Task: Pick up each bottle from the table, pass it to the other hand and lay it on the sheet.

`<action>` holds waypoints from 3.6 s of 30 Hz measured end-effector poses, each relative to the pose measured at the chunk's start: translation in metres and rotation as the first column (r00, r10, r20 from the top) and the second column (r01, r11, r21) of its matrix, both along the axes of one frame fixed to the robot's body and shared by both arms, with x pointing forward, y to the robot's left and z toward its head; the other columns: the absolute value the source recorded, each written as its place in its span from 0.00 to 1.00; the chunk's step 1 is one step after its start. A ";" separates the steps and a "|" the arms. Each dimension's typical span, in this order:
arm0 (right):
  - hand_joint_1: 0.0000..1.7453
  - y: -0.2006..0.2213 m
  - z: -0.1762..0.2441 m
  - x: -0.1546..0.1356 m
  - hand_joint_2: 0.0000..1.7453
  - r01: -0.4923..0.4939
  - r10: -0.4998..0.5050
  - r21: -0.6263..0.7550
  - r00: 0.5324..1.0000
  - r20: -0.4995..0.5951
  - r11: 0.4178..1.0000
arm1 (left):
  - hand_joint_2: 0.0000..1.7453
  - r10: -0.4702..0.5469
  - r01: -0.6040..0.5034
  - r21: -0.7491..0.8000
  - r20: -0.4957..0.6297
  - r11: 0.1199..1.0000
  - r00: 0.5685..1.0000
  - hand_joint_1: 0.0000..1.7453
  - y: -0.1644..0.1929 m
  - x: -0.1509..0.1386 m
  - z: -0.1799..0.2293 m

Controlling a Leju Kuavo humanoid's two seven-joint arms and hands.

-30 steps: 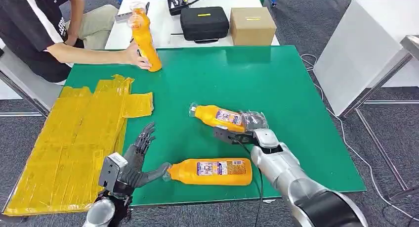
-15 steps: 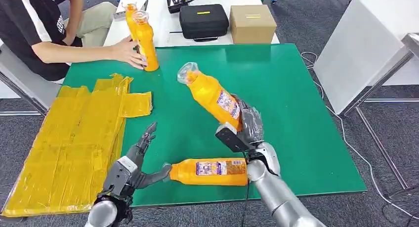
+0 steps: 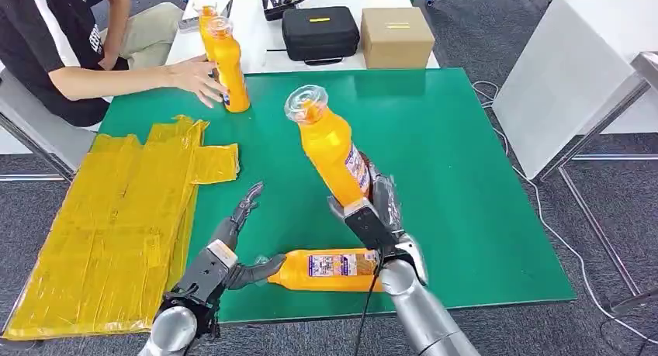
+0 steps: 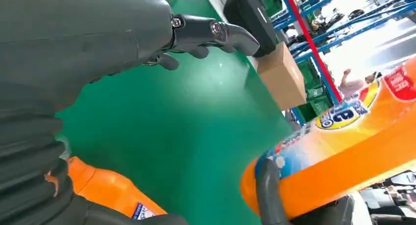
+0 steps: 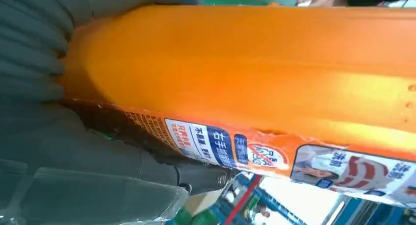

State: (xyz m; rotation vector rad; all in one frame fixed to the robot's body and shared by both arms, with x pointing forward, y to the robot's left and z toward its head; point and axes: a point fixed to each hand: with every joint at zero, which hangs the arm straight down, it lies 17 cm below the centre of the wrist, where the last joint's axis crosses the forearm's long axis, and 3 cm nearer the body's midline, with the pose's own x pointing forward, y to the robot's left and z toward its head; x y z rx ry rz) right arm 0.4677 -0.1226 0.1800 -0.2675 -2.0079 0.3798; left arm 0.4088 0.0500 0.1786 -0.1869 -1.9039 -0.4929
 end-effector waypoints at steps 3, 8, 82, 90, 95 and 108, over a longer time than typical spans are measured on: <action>1.00 0.021 -0.001 -0.007 1.00 -0.050 0.050 0.000 0.999 -0.007 0.999 | 1.00 0.002 -0.002 0.005 0.014 1.000 1.000 0.00 -0.006 0.001 0.006; 1.00 0.042 0.001 -0.015 1.00 -0.091 0.091 0.000 0.996 -0.006 0.996 | 1.00 -0.005 0.005 0.004 0.019 1.000 1.000 0.00 -0.011 0.000 0.010; 1.00 0.124 -0.038 -0.015 1.00 -0.154 0.126 -0.306 0.986 -0.109 0.940 | 1.00 -0.202 0.047 -0.437 -0.315 0.898 0.927 0.00 -0.037 0.038 0.016; 1.00 0.121 -0.049 -0.018 1.00 -0.156 0.119 -0.316 0.984 -0.132 0.936 | 1.00 -0.199 0.040 -0.438 -0.323 0.898 0.925 0.00 -0.036 0.036 0.012; 1.00 0.124 -0.061 -0.025 1.00 -0.186 0.138 -0.316 0.976 -0.169 0.930 | 1.00 -0.180 0.019 -0.447 -0.320 0.894 0.930 0.00 -0.031 0.037 0.011; 1.00 0.130 -0.069 -0.029 1.00 -0.233 0.176 -0.293 0.962 -0.208 0.927 | 1.00 -0.167 0.007 -0.464 -0.305 0.886 0.938 0.00 -0.025 0.038 0.017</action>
